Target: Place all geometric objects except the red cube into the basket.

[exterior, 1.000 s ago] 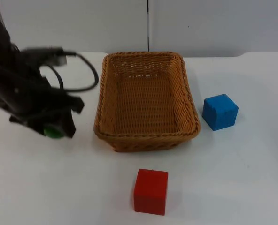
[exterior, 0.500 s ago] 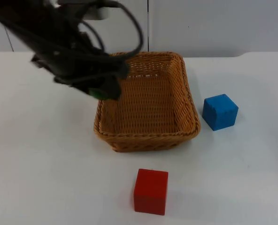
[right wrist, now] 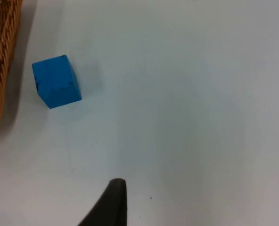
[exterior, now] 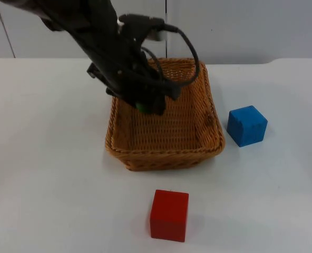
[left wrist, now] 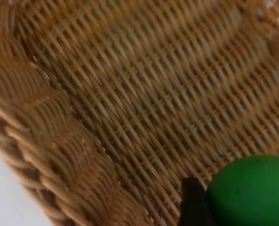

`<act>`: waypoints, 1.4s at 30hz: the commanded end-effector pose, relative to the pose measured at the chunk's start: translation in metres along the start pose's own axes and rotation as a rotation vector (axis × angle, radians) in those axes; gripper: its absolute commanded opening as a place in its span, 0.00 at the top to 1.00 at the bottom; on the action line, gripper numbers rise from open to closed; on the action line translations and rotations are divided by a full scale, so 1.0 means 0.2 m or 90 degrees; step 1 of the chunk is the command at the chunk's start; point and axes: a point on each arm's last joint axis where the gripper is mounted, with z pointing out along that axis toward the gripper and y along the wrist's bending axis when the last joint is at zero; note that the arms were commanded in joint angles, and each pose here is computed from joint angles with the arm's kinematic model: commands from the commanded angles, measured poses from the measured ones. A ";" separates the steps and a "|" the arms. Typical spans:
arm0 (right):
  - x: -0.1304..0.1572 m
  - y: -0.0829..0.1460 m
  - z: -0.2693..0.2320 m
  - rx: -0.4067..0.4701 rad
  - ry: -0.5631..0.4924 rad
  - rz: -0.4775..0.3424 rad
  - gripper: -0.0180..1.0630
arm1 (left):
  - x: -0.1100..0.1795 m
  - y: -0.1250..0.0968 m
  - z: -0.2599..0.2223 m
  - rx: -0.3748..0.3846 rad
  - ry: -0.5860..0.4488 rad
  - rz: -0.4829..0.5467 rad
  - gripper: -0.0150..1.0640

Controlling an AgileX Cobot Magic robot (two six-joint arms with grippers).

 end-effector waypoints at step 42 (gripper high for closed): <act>-0.01 -0.01 -0.01 0.005 -0.003 0.001 0.01 | 0.26 -0.11 -0.91 -0.001 -0.093 -0.067 0.01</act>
